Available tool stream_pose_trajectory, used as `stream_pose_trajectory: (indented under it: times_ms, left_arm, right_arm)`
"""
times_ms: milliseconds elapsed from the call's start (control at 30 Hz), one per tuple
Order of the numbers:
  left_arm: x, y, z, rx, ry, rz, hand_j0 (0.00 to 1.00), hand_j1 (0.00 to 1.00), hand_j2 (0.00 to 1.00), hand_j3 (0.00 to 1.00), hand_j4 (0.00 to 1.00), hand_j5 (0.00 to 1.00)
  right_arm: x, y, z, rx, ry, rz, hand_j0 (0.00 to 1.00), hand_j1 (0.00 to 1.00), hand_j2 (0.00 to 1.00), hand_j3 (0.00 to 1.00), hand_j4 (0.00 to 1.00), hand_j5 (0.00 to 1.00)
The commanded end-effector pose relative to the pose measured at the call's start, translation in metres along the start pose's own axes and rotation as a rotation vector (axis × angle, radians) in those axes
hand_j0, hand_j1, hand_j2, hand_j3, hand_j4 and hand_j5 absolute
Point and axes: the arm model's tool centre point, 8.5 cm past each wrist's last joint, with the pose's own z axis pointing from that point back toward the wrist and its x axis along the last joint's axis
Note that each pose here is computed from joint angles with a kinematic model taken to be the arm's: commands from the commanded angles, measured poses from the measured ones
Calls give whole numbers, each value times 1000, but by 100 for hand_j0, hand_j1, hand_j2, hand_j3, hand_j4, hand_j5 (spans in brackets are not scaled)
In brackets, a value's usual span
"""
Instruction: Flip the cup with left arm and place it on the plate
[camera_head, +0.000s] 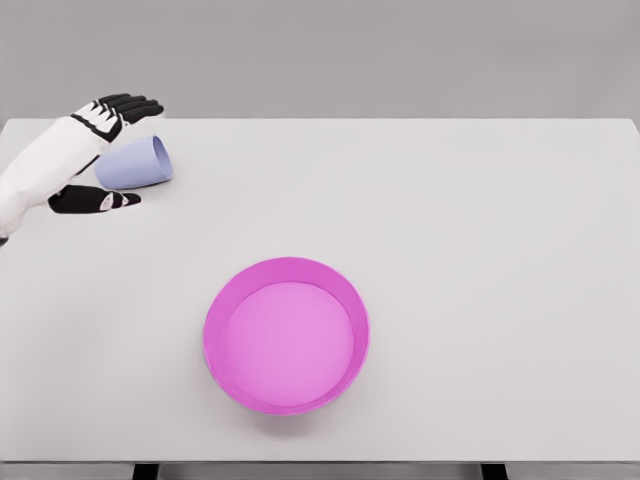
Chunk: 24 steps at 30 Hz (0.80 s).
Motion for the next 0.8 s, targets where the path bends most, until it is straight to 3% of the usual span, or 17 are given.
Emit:
stream_pose_trajectory:
  times_ms: [0,33,67,133,233,300,367,567,767]
  left_arm:
    - [-6,-11,-4,-10,81,72,100,100,100,100,100,100]
    - [-7,-10,-11,-9,95,84,100,100,100,100,100,100]
    - [-9,-16,-32,-38,166,102,100,100,100,100,100,100]
    - [-9,-20,-53,-77,221,106,100,100,100,100,100,100]
    - [-10,-21,-62,-92,232,178,100,100,100,100,100,100]
    - [-13,-23,-67,-150,231,223,100,100,100,100,100,100]
    - [-23,-30,-76,-228,289,261,100,100,100,100,100,100]
    - [-28,-34,-84,-315,352,377,100,100,100,100,100,100]
    - [-44,-32,-81,-315,488,390,100,100,100,100,100,100]
  right_arm:
    - [0,0,0,0,0,0,100,100,100,100,100,100]
    - [0,0,0,0,0,0,100,100,100,100,100,100]
    - [0,0,0,0,0,0,100,100,100,100,100,100]
    - [0,0,0,0,0,0,100,100,100,100,100,100]
    - [0,0,0,0,0,0,100,100,100,100,100,100]
    - [0,0,0,0,0,0,100,100,100,100,100,100]
    - [0,0,0,0,0,0,100,100,100,100,100,100]
    - [0,0,0,0,0,0,100,100,100,100,100,100]
    - [0,0,0,0,0,0,100,100,100,100,100,100]
